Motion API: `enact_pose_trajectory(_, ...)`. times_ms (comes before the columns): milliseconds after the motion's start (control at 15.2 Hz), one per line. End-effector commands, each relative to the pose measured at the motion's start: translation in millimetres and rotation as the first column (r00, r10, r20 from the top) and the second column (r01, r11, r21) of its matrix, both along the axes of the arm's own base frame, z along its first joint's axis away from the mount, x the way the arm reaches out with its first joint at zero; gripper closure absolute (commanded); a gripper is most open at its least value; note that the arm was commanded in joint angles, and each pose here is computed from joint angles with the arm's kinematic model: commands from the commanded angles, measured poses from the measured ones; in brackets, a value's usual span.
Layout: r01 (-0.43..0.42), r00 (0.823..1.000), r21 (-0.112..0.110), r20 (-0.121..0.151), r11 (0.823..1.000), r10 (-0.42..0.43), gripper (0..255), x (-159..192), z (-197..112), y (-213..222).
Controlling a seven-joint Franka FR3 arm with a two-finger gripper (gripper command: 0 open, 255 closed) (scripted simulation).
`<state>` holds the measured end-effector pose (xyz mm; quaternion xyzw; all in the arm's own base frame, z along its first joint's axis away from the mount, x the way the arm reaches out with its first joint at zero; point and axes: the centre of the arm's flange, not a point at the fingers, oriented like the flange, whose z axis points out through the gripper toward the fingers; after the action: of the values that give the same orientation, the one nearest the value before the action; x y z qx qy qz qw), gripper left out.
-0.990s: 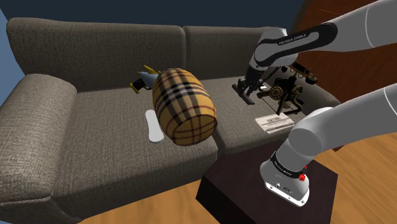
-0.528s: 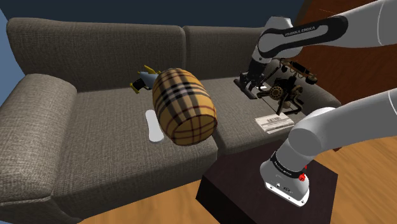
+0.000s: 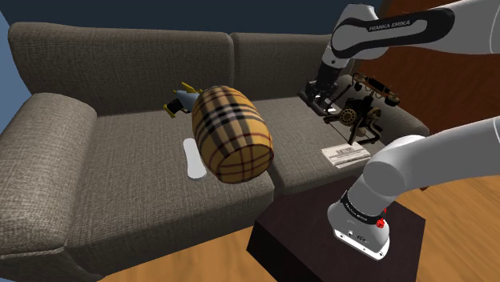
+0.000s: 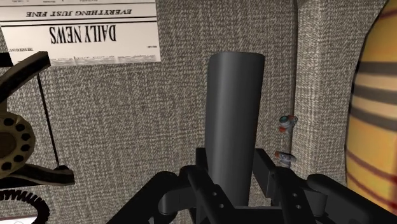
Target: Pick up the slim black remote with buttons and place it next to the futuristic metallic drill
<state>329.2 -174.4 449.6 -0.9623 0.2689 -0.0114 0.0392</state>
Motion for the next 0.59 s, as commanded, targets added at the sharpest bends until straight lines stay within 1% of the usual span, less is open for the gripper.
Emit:
enact_pose_trajectory(0,0.0,1.0,0.0,0.0,1.0,0.0,255,0.0,11.2,-0.3)
enact_pose_trajectory(396,0.0,1.0,0.0,0.0,1.0,0.0,255,0.0,42.1,-0.3)
enact_pose_trajectory(528,0.0,1.0,0.0,0.0,1.0,0.0,255,24.9,42.2,8.4)
